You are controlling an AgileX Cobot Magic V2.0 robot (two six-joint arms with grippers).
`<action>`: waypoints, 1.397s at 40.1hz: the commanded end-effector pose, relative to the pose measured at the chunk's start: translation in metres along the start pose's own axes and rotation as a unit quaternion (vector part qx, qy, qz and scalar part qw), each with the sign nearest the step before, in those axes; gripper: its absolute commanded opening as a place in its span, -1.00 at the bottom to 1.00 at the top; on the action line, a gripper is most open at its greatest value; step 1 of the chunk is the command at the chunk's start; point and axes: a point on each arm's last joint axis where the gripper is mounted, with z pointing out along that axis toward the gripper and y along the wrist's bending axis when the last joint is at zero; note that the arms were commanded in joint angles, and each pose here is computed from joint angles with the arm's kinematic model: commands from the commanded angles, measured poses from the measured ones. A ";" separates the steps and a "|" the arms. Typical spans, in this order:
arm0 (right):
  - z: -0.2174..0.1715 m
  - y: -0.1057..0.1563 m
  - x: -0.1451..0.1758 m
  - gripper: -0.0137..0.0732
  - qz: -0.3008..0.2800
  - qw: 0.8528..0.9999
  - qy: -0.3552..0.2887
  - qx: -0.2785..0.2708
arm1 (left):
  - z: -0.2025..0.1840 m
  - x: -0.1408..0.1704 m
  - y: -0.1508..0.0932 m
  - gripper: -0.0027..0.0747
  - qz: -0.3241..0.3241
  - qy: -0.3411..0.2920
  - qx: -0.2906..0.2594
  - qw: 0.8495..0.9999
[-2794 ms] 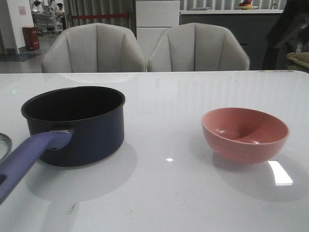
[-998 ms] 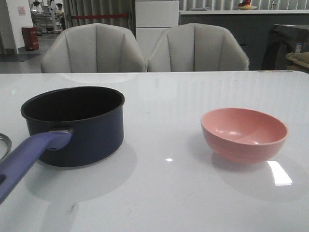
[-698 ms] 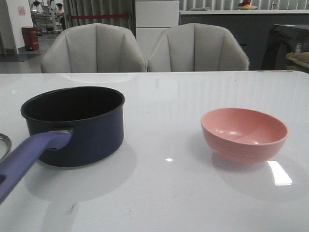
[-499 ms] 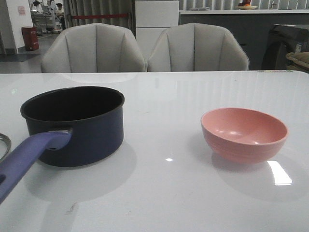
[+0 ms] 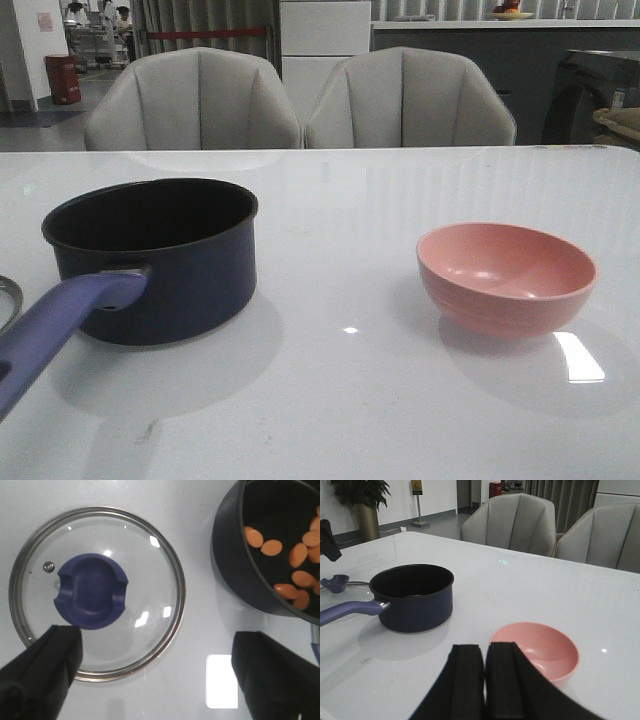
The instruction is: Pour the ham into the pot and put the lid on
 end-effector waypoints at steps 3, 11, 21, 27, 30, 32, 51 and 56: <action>-0.005 -0.001 -0.014 -0.27 -0.004 0.999 -0.052 0.012 | 0.003 -0.024 0.006 0.70 -0.007 -0.007 -0.009 1.000; -0.005 -0.001 -0.014 -0.27 -0.004 0.999 -0.052 0.012 | 0.022 -0.037 0.025 0.70 -0.034 0.029 -0.021 0.999; -0.005 -0.001 -0.014 -0.27 -0.004 0.999 -0.052 0.012 | 0.049 -0.040 0.038 0.70 -0.047 0.071 -0.025 0.996; -0.005 -0.001 -0.014 -0.27 -0.004 0.999 -0.052 0.012 | 0.069 -0.037 0.041 0.70 -0.050 0.100 -0.026 0.993; -0.005 -0.001 -0.014 -0.27 -0.004 0.999 -0.052 0.012 | 0.075 -0.036 0.042 0.70 -0.050 0.110 -0.026 0.992; -0.005 -0.001 -0.014 -0.27 -0.004 0.999 -0.052 0.012 | 0.080 -0.036 0.043 0.70 -0.051 0.117 -0.026 0.992; -0.005 -0.001 -0.014 -0.27 -0.004 0.999 -0.052 0.012 | 0.094 -0.036 0.046 0.48 -0.052 0.144 -0.027 0.988; -0.005 -0.001 -0.014 -0.27 -0.004 0.999 -0.052 0.012 | 0.094 -0.036 0.046 -0.03 -0.050 0.142 -0.026 0.988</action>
